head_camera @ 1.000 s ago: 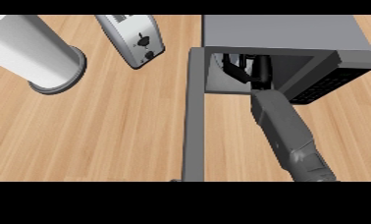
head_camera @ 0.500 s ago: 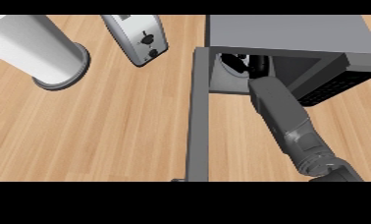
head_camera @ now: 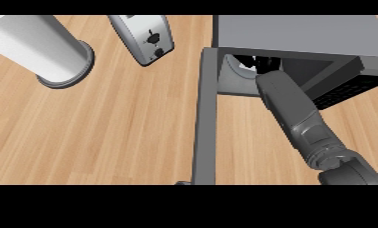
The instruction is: Pick up the milk, place it into the microwave and close the microwave
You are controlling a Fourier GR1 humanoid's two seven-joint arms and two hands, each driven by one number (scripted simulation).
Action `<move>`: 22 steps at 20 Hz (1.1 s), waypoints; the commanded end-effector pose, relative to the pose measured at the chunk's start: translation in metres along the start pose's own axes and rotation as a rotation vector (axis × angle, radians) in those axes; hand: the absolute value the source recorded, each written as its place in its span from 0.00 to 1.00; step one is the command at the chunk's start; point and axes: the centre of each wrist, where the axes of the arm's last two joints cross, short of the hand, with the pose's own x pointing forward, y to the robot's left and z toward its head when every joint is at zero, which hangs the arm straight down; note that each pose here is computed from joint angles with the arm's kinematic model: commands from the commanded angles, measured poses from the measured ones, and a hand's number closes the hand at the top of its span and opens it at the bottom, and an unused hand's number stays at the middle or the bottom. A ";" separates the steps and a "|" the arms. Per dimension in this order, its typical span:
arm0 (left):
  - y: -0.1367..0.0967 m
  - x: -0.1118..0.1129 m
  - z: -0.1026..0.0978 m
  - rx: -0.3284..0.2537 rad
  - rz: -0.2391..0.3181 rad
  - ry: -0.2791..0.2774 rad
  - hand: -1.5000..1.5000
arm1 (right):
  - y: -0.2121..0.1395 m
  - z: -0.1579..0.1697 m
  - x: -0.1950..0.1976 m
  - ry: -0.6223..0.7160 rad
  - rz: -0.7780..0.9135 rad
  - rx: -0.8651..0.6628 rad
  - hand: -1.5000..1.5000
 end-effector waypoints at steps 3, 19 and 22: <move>-0.008 -0.006 -0.012 -0.012 0.006 -0.017 0.00 | -0.018 -0.013 -0.009 0.046 0.074 -0.088 1.00; -0.009 -0.019 -0.019 -0.047 0.030 0.009 0.00 | -0.046 -0.005 -0.043 0.136 0.168 -0.135 1.00; -0.006 -0.013 -0.025 -0.022 0.024 0.009 0.00 | -0.054 0.004 -0.058 0.095 0.197 -0.060 1.00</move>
